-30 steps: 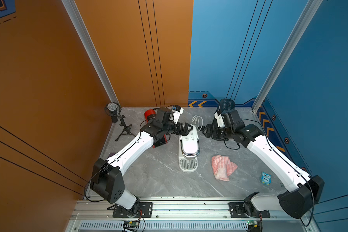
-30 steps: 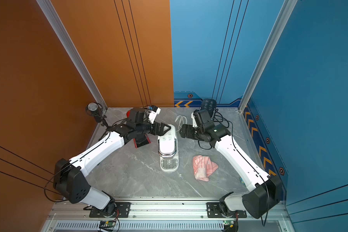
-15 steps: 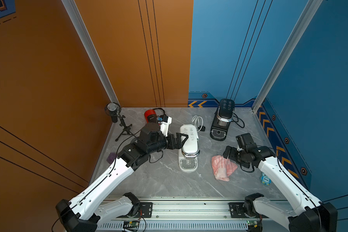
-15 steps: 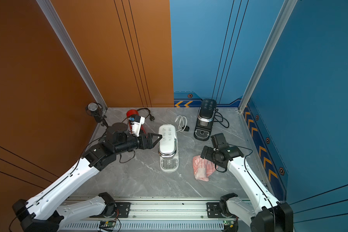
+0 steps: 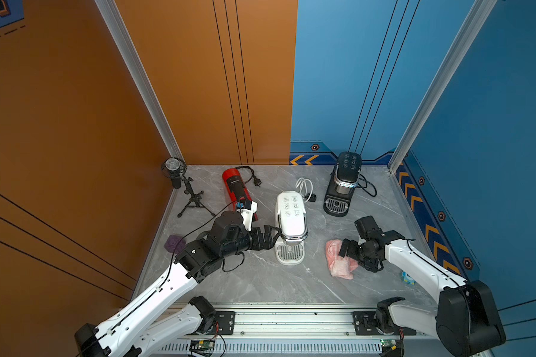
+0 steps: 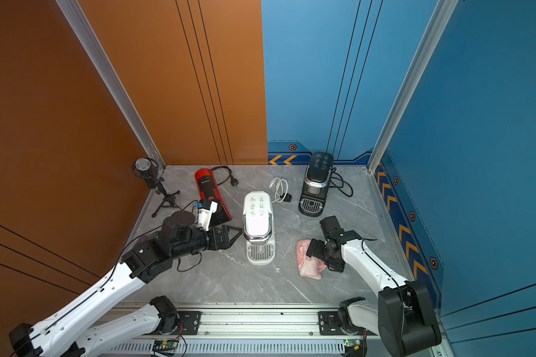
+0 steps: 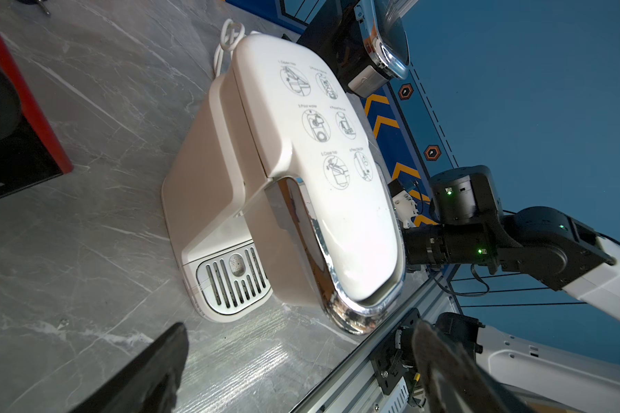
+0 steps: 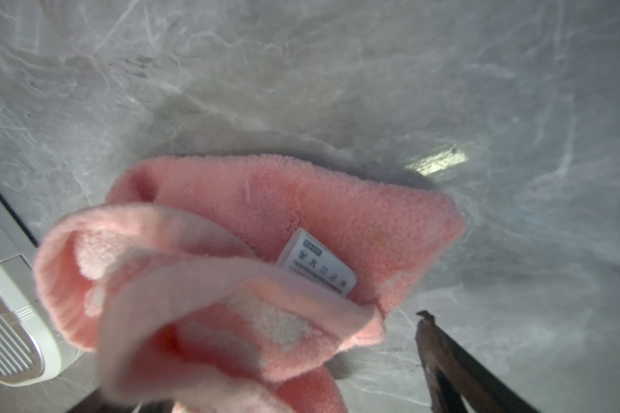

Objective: Wipe the surface of a coffee machine
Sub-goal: Pick up the cleaning item at the center of the board, then wipe the dirt from the surface of the coffee machine.

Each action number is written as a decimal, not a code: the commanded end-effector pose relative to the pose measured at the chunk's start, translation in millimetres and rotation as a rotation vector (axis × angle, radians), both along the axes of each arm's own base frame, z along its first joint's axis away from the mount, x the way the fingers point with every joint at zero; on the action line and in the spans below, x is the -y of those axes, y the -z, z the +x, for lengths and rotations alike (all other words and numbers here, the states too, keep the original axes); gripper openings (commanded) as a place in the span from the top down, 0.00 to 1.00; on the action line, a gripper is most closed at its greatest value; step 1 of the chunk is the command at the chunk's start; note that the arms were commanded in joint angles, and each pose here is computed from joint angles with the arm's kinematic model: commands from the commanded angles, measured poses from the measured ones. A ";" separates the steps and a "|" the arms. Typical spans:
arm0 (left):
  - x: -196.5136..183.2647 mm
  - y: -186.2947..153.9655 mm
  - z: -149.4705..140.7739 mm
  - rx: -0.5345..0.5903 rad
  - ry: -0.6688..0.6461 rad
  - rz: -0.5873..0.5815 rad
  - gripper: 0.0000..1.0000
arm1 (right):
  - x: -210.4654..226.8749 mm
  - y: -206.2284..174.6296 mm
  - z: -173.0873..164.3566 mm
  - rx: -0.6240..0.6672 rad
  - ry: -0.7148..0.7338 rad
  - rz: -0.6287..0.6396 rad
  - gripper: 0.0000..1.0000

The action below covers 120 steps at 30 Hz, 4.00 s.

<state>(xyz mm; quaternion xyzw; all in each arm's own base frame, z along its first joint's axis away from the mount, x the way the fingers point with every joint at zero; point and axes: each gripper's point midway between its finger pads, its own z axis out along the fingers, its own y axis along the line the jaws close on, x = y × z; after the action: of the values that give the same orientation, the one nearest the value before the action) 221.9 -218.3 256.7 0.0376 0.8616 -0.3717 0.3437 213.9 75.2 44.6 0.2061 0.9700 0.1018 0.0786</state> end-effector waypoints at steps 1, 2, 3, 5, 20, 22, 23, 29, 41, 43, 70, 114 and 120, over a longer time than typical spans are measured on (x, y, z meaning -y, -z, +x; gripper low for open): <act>-1.1 7.0 1.9 -0.013 -0.003 0.019 0.01 | -6.6 -0.9 7.0 0.028 -0.008 0.040 0.00; -0.4 6.5 2.1 -0.013 0.000 0.019 0.01 | -7.9 -2.2 9.7 0.037 -0.014 0.048 0.00; 0.7 5.3 2.5 -0.011 0.003 0.018 0.01 | -8.8 -3.3 11.9 0.042 -0.020 0.060 0.00; 2.1 5.5 4.5 -0.012 0.005 0.024 0.01 | -13.2 -3.1 14.3 0.040 -0.030 0.108 0.00; 17.3 -12.2 5.7 0.009 0.048 0.012 0.01 | 0.1 -23.9 1.2 0.011 -0.089 -0.017 0.00; 17.8 -11.7 4.3 0.011 0.051 0.014 0.01 | -0.5 -18.8 2.3 -0.004 -0.116 -0.047 0.00; 18.0 -11.1 3.0 0.011 0.054 0.014 0.01 | -4.8 -16.4 3.8 -0.003 -0.139 -0.050 0.00; 12.5 -9.8 -3.3 0.020 0.058 0.008 0.01 | -17.2 15.5 -0.9 -0.092 -0.172 -0.051 0.00; 3.6 -1.6 1.2 0.009 0.047 0.022 0.01 | -9.4 46.1 2.1 -0.131 -0.097 -0.021 0.74; 4.1 -0.5 2.7 0.004 0.051 0.024 0.01 | -14.8 43.9 3.9 -0.135 -0.092 0.014 0.84; -46.7 11.5 49.3 -0.034 -0.252 0.083 0.00 | -162.3 -242.2 46.1 0.571 -0.648 0.011 1.00; -36.6 0.8 46.1 0.024 -0.184 0.112 0.01 | -241.2 -184.1 52.7 0.437 -0.733 0.070 1.00; -35.3 7.6 49.0 -0.001 -0.194 0.118 0.01 | -219.0 -184.3 62.2 0.456 -0.693 0.035 1.00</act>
<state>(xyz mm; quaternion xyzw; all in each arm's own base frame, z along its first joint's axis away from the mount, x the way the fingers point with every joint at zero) 270.4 -183.8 246.6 -0.0318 0.8796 -0.2895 0.3761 274.6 327.7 272.1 -0.1833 0.9011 0.2545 0.2995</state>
